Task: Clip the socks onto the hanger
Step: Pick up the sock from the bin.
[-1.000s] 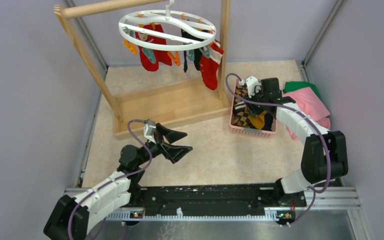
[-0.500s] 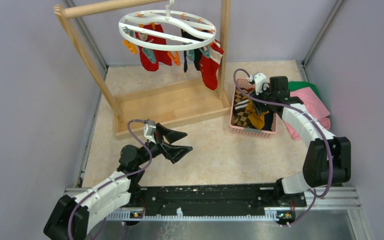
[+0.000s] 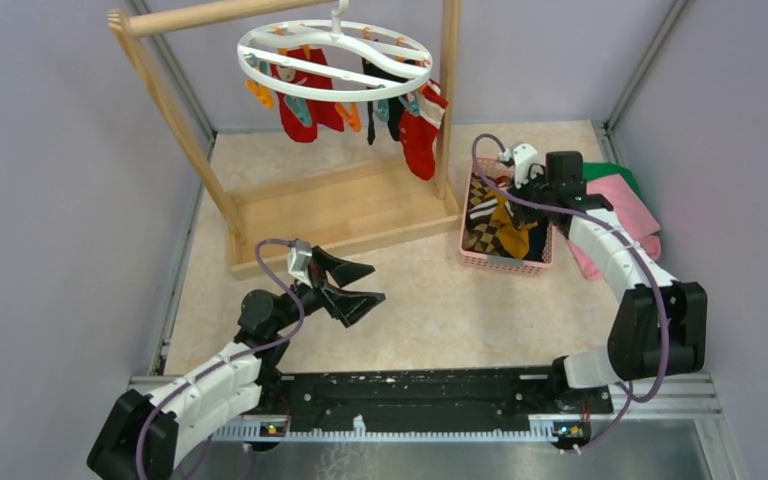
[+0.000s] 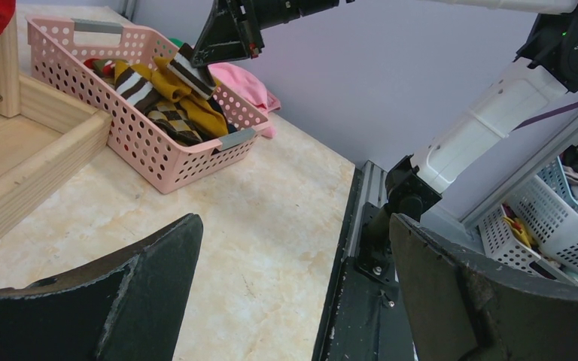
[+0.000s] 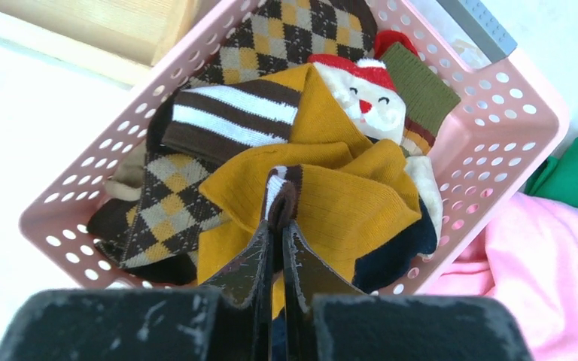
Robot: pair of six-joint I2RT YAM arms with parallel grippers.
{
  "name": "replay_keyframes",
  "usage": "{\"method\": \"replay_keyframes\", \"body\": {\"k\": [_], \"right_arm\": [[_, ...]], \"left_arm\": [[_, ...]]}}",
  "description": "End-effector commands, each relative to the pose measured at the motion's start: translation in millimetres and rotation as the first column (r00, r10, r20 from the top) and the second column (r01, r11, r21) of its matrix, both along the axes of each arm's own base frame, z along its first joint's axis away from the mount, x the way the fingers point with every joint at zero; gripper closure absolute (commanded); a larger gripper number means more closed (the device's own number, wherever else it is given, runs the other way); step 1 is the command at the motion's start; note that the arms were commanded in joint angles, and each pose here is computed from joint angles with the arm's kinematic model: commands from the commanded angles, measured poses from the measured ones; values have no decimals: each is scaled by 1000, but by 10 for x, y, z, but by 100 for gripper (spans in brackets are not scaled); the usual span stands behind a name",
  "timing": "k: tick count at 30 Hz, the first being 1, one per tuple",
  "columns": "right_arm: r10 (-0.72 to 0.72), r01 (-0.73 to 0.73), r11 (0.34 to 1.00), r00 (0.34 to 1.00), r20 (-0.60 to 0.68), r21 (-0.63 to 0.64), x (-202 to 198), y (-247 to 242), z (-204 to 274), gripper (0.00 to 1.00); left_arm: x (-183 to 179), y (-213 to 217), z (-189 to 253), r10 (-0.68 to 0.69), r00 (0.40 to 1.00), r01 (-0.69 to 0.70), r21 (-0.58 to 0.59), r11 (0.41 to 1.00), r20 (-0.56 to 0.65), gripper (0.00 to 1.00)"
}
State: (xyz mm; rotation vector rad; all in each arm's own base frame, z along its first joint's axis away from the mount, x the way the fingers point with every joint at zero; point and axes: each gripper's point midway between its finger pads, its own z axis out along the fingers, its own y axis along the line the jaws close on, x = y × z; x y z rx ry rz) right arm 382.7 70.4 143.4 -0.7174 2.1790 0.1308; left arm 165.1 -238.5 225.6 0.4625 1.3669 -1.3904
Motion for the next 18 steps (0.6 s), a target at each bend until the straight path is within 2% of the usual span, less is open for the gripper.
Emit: {"method": "replay_keyframes", "body": {"k": [1, 8, 18], "right_arm": [[42, -50, 997, 990, 138, 61, 33, 75, 597, 100], [112, -136, 989, 944, 310, 57, -114, 68, 1443, 100], [261, -331, 939, 865, 429, 96, -443, 349, 2571, 100]], "left_arm": [[-51, -1, 139, -19, 997, 21, -25, 999, 77, 0], [-174, -35, 323, -83, 983, 91, -43, 995, 166, 0], [-325, -49, 544, -135, 937, 153, -32, 988, 323, 1]]}}
